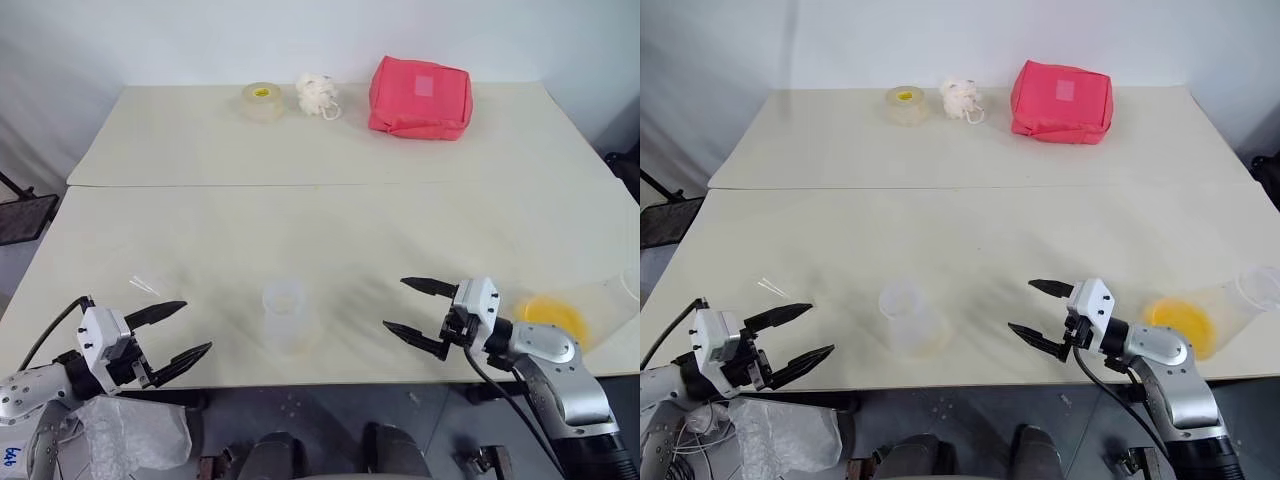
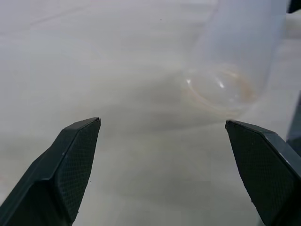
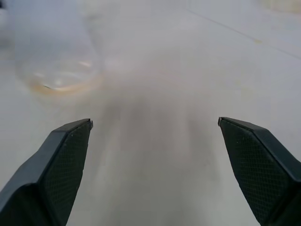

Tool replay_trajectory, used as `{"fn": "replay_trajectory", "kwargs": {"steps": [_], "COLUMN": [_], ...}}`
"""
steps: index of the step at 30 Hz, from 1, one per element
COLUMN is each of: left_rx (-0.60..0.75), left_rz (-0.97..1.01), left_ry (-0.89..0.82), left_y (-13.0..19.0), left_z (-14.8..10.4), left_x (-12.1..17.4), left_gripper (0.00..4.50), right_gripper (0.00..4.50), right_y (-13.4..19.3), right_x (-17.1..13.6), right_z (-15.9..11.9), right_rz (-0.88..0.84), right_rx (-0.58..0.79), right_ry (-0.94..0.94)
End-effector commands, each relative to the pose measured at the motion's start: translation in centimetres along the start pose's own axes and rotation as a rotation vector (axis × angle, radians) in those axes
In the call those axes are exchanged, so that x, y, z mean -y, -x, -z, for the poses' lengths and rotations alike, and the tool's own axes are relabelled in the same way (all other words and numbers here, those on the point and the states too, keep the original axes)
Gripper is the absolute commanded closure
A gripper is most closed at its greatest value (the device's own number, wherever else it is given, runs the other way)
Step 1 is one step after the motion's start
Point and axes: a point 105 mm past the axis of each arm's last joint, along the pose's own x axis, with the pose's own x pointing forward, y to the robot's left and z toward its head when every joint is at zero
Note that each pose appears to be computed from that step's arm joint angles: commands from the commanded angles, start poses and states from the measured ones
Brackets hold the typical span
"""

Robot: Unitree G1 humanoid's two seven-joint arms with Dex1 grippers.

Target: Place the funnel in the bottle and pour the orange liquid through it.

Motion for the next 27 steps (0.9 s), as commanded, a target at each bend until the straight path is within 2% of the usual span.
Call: {"fn": "replay_trajectory", "kwargs": {"steps": [1,11,14,18,24,27], "left_rx": [0.068,0.176,0.173,0.241,0.221,0.227], "left_rz": [0.12,0.312,0.369,0.406,0.475,0.502], "left_ry": [-0.048,-0.103,-0.105,-0.088,-0.058,-0.055], "left_y": [-1.6,-6.9,-7.8,-9.3,-10.9,-11.2], "left_z": [-2.1,-5.0,-5.2,-6.5,-6.3,-6.3], "left_x": [1.4,2.4,2.8,2.9,3.4,3.7], "left_gripper": [0.0,0.0,0.0,0.0,0.0,0.62], "right_gripper": [0.02,0.02,0.02,0.02,0.02,0.0], "right_y": [0.1,0.7,1.0,1.3,1.7,1.8], "right_x": [-0.2,0.3,0.3,0.3,0.0,0.0], "right_z": [-0.8,-0.8,-0.7,-0.6,-0.3,-0.3], "right_rz": [-0.043,0.001,0.012,0.035,0.052,0.065], "right_rx": [0.023,0.018,0.014,0.01,0.004,0.001], "right_ry": [0.023,0.042,0.041,0.042,0.037,0.038]}}
